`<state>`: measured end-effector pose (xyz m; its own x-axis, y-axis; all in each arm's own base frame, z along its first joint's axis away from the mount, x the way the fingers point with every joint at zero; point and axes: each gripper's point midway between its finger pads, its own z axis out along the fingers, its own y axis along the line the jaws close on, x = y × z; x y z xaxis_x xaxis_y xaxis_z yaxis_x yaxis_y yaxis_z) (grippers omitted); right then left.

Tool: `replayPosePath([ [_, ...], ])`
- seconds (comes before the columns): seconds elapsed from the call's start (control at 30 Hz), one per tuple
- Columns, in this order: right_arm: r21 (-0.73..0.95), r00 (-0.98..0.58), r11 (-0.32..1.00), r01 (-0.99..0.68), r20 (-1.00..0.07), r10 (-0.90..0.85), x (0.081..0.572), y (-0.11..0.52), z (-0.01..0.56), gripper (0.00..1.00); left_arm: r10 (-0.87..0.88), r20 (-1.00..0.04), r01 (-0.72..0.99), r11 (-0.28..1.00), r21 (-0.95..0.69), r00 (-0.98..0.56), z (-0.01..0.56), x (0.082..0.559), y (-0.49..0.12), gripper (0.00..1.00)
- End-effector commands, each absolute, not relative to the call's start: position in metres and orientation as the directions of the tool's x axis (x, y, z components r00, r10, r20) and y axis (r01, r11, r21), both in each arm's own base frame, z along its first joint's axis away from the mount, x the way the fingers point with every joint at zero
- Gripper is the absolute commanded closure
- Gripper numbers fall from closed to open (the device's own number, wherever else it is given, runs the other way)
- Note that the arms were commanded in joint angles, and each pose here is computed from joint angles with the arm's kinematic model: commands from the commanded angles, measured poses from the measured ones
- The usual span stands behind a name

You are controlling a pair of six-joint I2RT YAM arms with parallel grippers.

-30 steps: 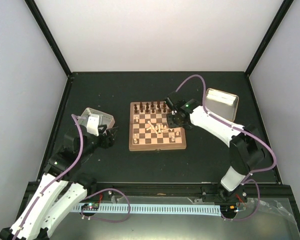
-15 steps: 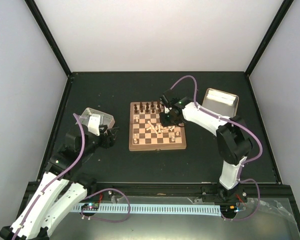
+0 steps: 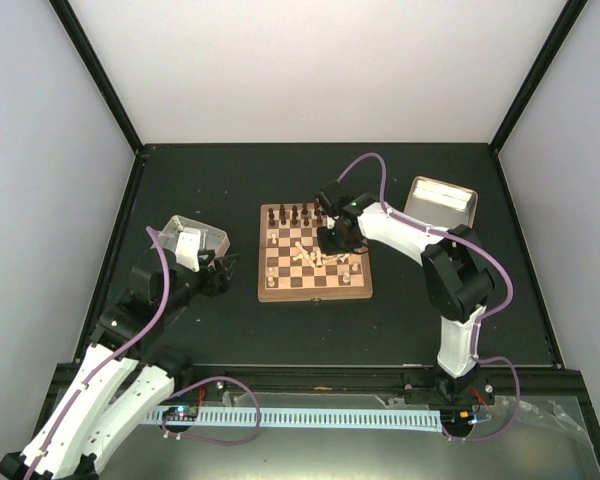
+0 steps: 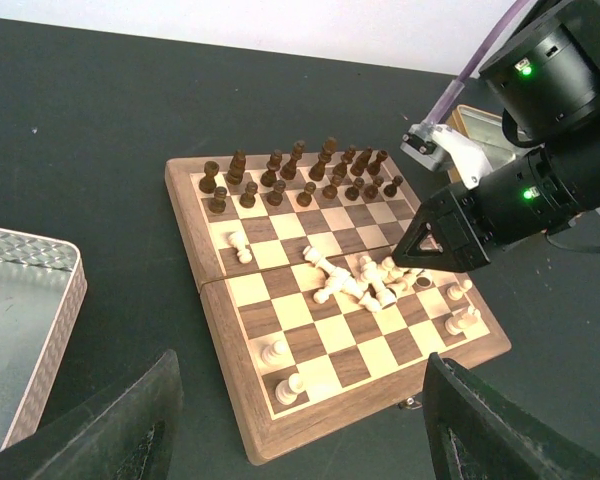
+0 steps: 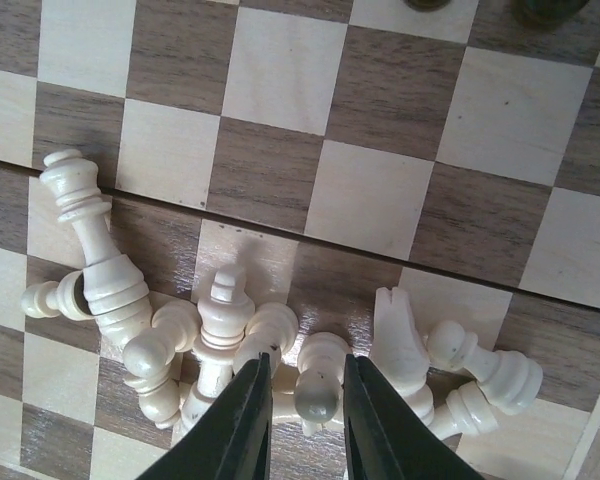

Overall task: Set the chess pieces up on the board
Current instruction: Pick up the chess piece from the chessboard.

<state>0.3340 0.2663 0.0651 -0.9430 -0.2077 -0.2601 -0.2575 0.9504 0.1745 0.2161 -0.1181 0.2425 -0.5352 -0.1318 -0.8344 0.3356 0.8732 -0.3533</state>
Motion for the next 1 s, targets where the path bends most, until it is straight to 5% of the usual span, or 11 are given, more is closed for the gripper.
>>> replayPosePath([
  [0.0,0.144,-0.94,0.956,-0.256,-0.27,-0.211,0.341,0.267,0.068,0.77,-0.128,-0.841,0.338,0.876,-0.344,-0.525,0.244,0.216,-0.116,0.32],
  [0.2,0.134,-0.941,0.957,-0.258,-0.258,-0.217,0.341,0.267,0.063,0.84,-0.127,-0.842,0.337,0.877,-0.342,-0.524,0.244,0.216,-0.116,0.32],
  [0.7,0.104,-0.94,0.958,-0.269,-0.243,-0.238,0.333,0.267,0.059,0.81,-0.126,-0.842,0.34,0.875,-0.344,-0.525,0.244,0.216,-0.116,0.32],
  [0.97,0.095,-0.907,0.957,-0.273,-0.357,-0.223,0.346,0.272,0.086,0.91,-0.127,-0.842,0.342,0.874,-0.344,-0.524,0.245,0.215,-0.116,0.32],
])
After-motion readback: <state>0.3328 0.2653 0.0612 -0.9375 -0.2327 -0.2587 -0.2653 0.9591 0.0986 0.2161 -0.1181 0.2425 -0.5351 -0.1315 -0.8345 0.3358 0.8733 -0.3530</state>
